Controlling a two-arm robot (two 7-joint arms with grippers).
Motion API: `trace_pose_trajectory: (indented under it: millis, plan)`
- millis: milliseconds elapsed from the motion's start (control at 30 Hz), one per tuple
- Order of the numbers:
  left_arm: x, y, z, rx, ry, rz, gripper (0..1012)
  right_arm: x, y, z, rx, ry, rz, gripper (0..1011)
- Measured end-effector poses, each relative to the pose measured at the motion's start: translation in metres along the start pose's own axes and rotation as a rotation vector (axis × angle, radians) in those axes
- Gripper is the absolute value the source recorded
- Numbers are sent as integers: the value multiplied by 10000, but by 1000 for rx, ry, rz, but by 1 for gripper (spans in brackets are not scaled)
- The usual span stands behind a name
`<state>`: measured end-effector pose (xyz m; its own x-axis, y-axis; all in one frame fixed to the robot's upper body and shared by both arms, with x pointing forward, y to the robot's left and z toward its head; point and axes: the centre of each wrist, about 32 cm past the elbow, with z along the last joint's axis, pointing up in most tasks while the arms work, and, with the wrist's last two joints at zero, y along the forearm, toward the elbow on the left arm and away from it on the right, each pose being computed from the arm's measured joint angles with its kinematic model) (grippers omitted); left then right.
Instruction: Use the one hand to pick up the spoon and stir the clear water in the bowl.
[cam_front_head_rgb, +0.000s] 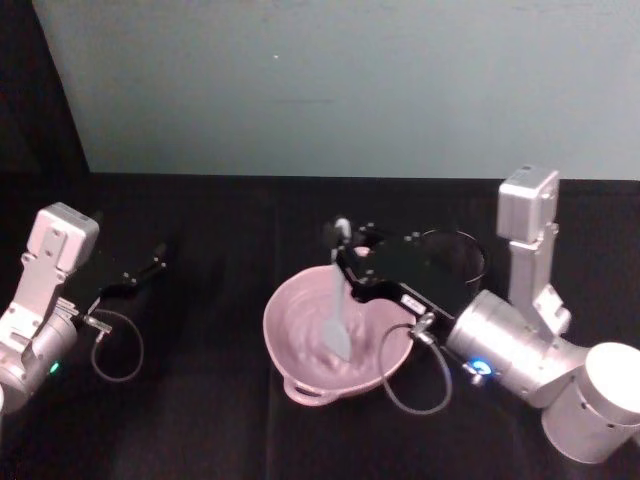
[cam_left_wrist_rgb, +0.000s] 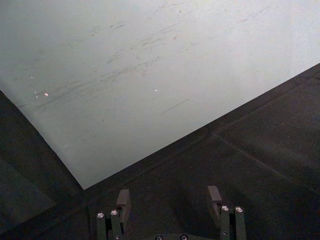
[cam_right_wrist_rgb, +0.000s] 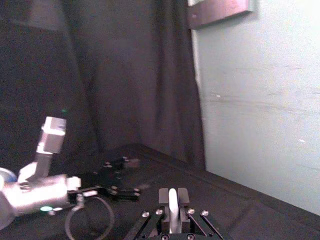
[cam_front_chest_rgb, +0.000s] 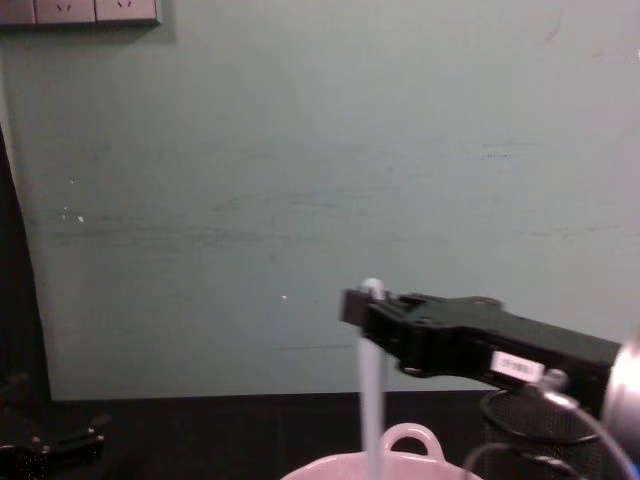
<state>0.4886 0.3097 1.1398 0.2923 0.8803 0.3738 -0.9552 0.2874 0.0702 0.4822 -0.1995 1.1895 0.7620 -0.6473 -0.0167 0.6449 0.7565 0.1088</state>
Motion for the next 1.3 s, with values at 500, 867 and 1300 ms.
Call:
trace_pose_trajectory:
  millis: [500,867,1300]
  plan:
    - [0,0,0,0,0,0,1005,-39,402,25,41,13,79,116]
    - [0,0,0,0,0,0,1005,251,371,-81,53,58,-21,116]
    - [0,0,0,0,0,0,1005,401,18,36,50,22,-120,116]
